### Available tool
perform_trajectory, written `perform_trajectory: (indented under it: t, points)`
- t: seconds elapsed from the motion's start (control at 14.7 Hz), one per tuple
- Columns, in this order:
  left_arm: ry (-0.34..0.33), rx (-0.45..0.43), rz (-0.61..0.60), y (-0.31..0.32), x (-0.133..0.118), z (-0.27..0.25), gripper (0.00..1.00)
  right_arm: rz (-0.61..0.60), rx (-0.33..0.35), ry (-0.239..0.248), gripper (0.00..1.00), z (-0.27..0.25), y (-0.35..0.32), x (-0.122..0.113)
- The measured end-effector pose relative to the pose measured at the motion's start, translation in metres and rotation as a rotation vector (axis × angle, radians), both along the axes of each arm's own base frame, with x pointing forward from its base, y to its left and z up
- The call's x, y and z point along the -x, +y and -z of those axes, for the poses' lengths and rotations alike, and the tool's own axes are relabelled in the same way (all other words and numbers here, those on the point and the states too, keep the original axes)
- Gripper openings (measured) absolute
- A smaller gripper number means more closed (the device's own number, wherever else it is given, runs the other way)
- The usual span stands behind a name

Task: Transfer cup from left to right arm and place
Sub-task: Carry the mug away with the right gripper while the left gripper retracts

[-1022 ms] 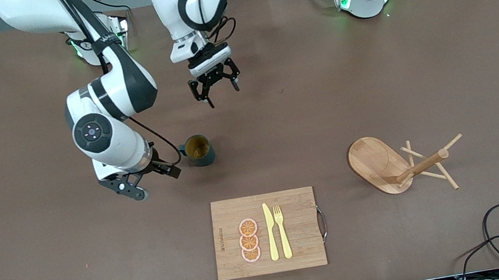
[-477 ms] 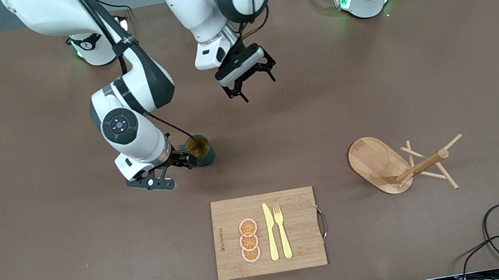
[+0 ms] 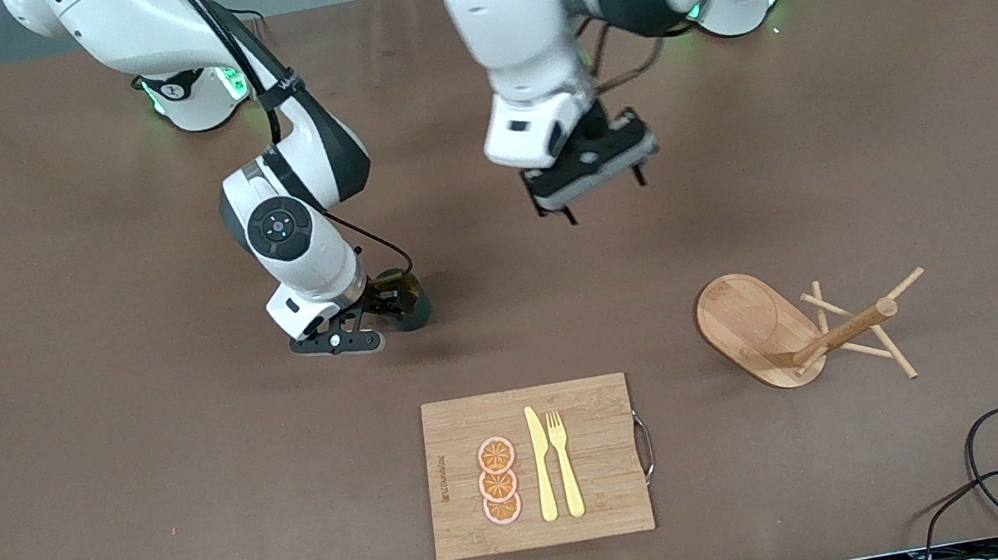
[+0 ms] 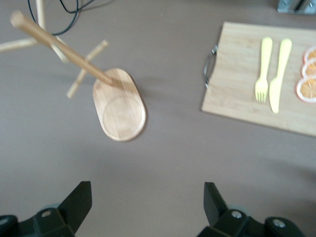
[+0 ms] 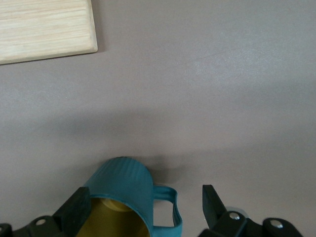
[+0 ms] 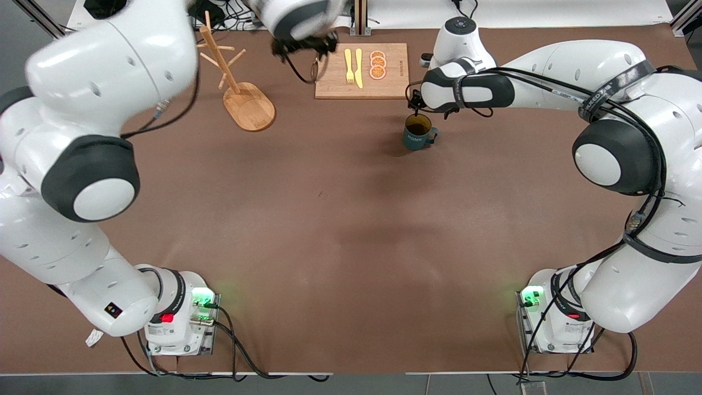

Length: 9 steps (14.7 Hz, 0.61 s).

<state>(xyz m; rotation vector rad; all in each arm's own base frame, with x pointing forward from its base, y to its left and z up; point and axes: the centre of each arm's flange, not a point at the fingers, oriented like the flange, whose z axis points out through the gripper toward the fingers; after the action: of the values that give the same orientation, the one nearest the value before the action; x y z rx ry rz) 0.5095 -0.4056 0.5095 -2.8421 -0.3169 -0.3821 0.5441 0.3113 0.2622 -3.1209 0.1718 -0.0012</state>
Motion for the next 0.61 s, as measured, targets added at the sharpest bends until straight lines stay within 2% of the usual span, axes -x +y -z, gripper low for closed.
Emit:
perform_trajectory:
  t: [0.14, 0.34, 0.61]
  points:
    - [0.024, -0.002, -0.022, 0.050, -0.031, -0.016, 1.00, -0.016, 0.000, -0.001, 1.00, -0.001, -0.001, 0.000]
    - [0.054, 0.001, -0.046, 0.118, -0.066, -0.026, 1.00, -0.037, 0.000, -0.006, 1.00, -0.003, -0.004, -0.002]
    - [0.094, 0.076, -0.070, 0.184, -0.089, -0.043, 1.00, -0.047, -0.008, -0.019, 1.00, -0.014, -0.007, -0.005]
